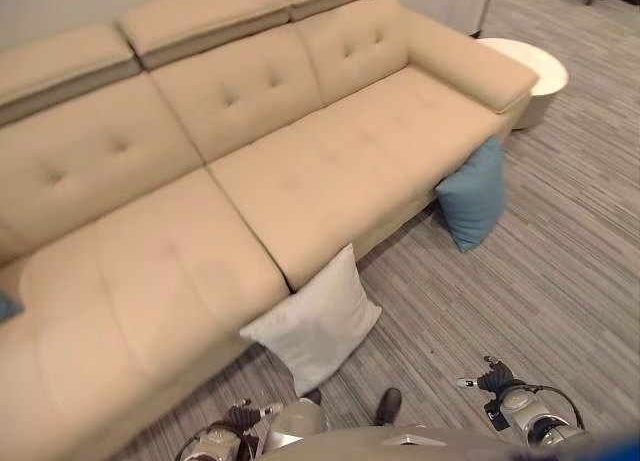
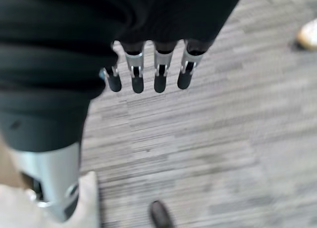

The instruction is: Pick up all the scattered cushions and arrange them neatly on the sofa.

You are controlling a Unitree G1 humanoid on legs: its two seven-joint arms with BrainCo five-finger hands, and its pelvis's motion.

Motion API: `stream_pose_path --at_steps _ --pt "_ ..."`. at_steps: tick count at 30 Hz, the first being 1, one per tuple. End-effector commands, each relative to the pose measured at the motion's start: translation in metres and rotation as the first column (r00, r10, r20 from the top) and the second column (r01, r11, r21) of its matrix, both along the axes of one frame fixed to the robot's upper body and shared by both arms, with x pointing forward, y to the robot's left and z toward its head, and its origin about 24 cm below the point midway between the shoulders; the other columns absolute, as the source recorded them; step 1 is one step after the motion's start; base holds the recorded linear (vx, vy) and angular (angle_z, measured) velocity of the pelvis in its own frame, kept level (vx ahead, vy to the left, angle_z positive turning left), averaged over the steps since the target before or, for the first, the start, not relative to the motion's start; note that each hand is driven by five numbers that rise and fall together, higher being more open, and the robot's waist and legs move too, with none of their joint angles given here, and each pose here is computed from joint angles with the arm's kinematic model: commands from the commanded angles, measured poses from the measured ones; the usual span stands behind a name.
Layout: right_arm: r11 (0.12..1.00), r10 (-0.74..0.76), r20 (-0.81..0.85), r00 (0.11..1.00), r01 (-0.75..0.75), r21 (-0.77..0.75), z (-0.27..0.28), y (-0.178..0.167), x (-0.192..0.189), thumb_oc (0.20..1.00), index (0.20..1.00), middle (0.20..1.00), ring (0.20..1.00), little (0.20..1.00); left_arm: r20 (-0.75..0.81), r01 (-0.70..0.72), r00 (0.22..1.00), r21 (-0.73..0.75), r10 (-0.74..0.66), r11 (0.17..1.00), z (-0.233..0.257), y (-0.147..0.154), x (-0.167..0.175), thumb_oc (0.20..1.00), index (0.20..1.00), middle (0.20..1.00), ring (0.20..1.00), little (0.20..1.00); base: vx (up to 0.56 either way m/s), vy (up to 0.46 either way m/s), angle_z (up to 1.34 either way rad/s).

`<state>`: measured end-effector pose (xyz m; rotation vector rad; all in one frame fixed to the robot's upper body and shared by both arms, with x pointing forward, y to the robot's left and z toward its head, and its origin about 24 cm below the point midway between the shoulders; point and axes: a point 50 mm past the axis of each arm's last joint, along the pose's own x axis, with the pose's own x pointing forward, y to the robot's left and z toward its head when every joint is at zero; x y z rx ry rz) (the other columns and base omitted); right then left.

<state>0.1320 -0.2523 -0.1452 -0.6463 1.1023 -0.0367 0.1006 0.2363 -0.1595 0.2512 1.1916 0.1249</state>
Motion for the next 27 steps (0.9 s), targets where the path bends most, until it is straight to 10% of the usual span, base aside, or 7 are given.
stream_pose_path --at_steps 1,27 --pt "0.998 -0.053 -0.001 0.999 0.053 -0.034 0.002 -0.017 -0.011 1.000 1.000 1.000 1.000 1.000 0.038 0.038 0.999 0.004 -0.038 0.999 0.003 -0.005 0.013 1.000 1.000 1.000 1.000 1.000 -0.02 -0.119 1.41" --pt "1.000 -0.008 0.065 0.998 0.007 0.021 0.006 -0.003 0.011 1.000 1.000 1.000 1.000 1.000 0.037 0.020 0.999 0.026 -0.020 0.999 0.005 0.007 0.011 1.000 1.000 1.000 1.000 1.000 0.12 -0.036 0.71"
